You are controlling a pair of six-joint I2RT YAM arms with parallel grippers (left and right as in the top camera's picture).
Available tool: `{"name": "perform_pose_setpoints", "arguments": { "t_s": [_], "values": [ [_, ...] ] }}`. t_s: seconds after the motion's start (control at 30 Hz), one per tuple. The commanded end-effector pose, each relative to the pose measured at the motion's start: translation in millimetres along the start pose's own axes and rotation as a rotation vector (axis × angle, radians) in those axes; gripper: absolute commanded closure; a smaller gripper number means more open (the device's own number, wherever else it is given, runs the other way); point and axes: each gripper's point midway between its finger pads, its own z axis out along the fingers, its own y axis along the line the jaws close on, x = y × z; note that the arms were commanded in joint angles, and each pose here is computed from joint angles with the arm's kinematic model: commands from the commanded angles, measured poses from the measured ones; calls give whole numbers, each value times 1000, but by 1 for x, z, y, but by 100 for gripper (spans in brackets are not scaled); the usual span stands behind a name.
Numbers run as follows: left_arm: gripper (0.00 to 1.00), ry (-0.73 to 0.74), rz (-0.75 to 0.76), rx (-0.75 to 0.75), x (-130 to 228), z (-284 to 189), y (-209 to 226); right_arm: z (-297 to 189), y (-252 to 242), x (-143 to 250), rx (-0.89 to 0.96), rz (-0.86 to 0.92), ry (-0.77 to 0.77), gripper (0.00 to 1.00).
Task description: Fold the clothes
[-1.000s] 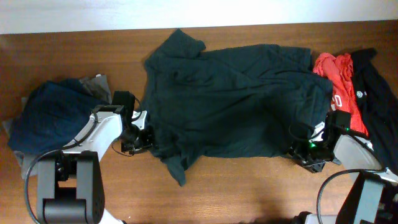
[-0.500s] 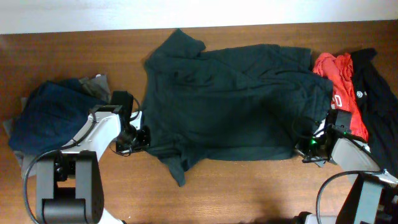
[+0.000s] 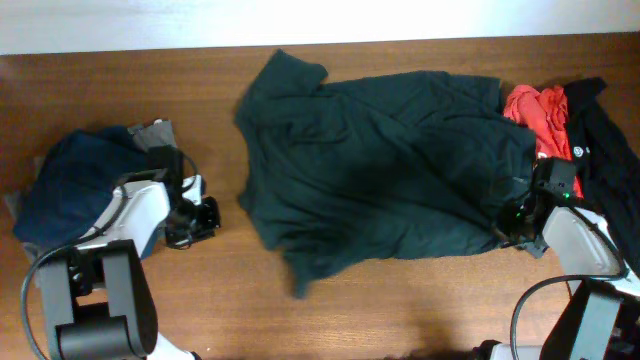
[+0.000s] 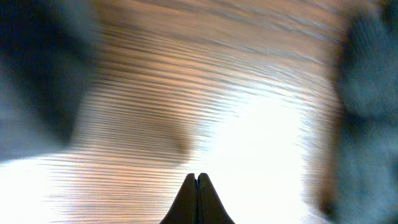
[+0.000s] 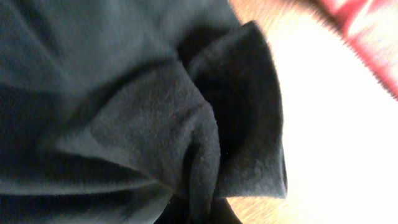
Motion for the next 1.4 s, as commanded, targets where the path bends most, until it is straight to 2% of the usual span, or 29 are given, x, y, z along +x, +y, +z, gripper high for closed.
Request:
{"name": "perform_pose_setpoints", "arguments": {
  "t_s": [0.0, 0.1, 0.13, 0.2, 0.27, 0.33, 0.4, 0.6, 0.8, 0.87, 1.0, 1.17, 1.37],
  "values": [
    [99, -77, -22, -14, -23, -18, 9, -5, -3, -12, 25, 9, -33, 96],
    [99, -97, -28, 2, -32, -29, 7, -5, -3, -6, 21, 8, -8, 95],
    [97, -95, -27, 25, -33, -31, 3, -5, -3, -4, 20, 7, 2, 91],
    [80, -78, 0, 134, -30, -34, -19, -5, -4, 2, 23, 5, 26, 74],
    [70, -53, 97, 235, -22, -35, -42, -5, -5, 6, 26, 5, 43, 62],
    [59, -18, 186, 272, -10, -34, -60, -5, -2, 9, 10, 5, 58, 55],
    [51, 42, 265, 303, 10, -32, -81, -5, 1, 11, -8, 6, 69, 53],
    [41, 200, 436, 421, 71, -30, -152, -5, 8, 13, -48, 7, 82, 51],
    [30, 291, 498, 402, 111, -25, -182, -6, 7, 15, -43, 3, 92, 51],
    [30, 301, 510, 398, 120, -22, -190, -6, 7, 16, -43, 3, 92, 51],
    [30, 359, 534, 377, 144, -21, -199, -6, 7, 16, -44, 3, 92, 51],
    [27, 469, 539, 299, 175, -19, -184, -6, 6, 17, -41, 3, 97, 51],
    [28, 467, 548, 277, 179, -9, -176, -6, 6, 16, -42, 3, 96, 51]
  ]
}}
